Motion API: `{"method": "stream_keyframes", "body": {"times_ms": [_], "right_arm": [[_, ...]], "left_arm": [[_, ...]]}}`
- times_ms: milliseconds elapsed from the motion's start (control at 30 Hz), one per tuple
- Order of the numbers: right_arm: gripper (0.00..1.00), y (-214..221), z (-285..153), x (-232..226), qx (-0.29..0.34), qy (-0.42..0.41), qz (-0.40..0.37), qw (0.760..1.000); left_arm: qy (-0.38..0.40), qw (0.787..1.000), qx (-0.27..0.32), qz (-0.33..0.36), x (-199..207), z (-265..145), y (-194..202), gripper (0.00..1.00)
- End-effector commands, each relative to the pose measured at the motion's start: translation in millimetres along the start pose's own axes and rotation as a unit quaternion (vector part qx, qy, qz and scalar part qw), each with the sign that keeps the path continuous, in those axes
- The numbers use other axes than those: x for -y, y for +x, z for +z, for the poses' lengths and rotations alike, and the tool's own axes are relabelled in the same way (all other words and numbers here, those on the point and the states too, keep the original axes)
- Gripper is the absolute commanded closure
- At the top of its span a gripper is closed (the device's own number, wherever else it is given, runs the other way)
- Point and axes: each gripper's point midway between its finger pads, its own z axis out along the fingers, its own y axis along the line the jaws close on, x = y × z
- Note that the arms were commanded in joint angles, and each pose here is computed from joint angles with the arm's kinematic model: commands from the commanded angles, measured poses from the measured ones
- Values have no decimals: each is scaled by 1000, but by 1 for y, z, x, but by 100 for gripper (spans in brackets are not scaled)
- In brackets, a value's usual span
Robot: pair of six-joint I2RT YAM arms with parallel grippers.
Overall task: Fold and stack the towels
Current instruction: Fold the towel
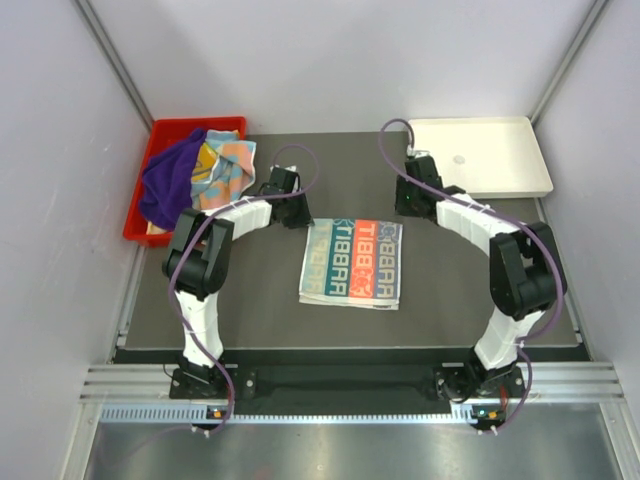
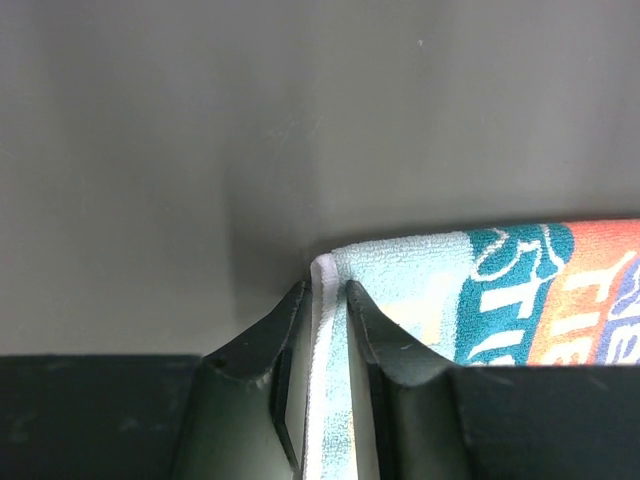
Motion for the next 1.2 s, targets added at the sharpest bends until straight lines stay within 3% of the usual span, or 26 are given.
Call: {"method": "stream_keyframes", "body": {"times_ms": [0,300,533,900,1167], "right_arm": [[63,6,-6,7,-1,7,-6,1000],[63,28,7,2,-27,-14,-7,1000],[64,42,24,5,-60,-3,-12,998],[64,41,37,3,-59,-5,-17,998],[72,44,53,-13,-66,-45,-20,997]], "left_arm": [[6,1000,4,5,1,3,0,76],[-14,999,28,-22,-7,0,-2,85],[-18,998,44,-28,-8,-6,-7,85],[-23,998,49,-32,-9,-9,-8,85],[-35,996,68,-38,-11,-19,-14,85]]}}
